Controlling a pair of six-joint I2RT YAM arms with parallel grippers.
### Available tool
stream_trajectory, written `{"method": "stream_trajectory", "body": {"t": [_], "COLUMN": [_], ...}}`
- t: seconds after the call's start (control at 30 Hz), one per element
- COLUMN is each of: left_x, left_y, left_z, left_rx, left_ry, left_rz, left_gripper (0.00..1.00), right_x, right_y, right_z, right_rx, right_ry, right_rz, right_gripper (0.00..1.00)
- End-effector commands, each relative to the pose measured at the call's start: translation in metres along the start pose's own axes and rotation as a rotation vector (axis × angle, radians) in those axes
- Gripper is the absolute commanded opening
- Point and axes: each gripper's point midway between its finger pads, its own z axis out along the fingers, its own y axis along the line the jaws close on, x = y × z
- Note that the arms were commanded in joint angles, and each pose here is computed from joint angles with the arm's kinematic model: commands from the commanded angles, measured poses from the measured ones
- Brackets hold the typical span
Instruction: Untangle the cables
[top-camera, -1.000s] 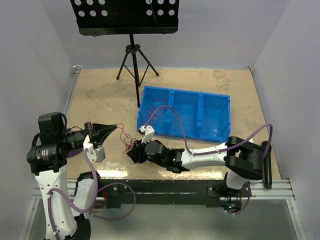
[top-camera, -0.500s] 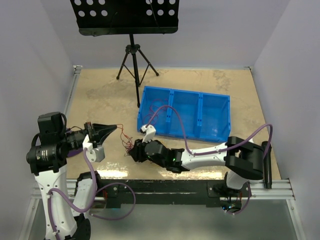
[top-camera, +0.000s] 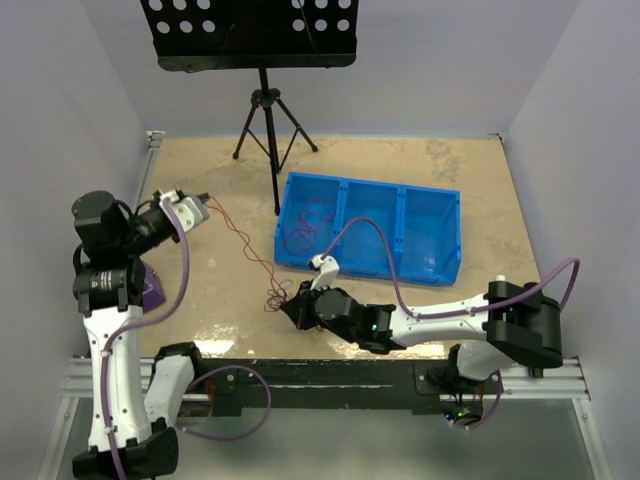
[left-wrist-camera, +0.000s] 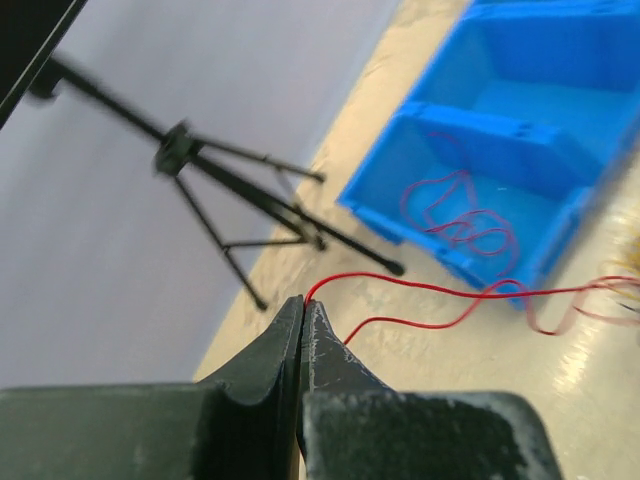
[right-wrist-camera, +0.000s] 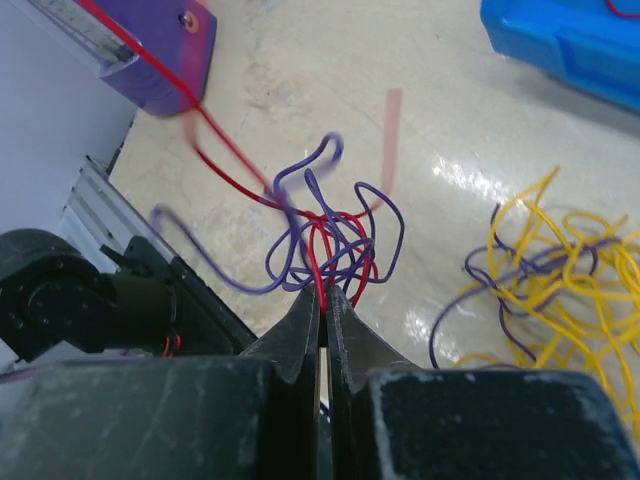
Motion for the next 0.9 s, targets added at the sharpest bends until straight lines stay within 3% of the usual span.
{"method": "stream_trajectory", "body": {"t": [0.0,0.13,0.33,0.53,0.63,0.87], "left_x": [-0.007,-0.005,-0.009,-0.015,-0.01,-0.003], "left_y": [0.094,0.155,0.189,0.163,0.147,0.109], "left_z": [-0.013,-0.048,-0.082,-0.057,-0.046,-0.031], "left_rx": [-0.438,-0.801,-1.055,-0.862,-0.775,-0.6], "left_ry": [0.016,0.042,0.032,0.006,0.017,0.029], "left_rz": [-0.069,-0.092,-0.123,-0.126,-0.101,-0.091], "left_gripper": [0.0,0.0,0.0,0.0,0.0,0.0], "right_x": [0.012,0.042,0.08,0.084,0.086,0.083], "right_y": [-0.006,-0.005,-0.003,-0.007,-0.007,0.003], "right_z": [-0.019,-0.034,-0.043,-0.04,-0.038,-0.03], "right_rx": [0.007,-0.004,-0.004,0.023,0.035,0.035], "right_ry": [0.007,0.064,0.148,0.154,0.163,0.159], "right_rz": [0.07,0.09,0.101,0.088,0.066,0.04], "right_gripper": [0.01,0.01,0.02,0.1,0.27,0.28]}}
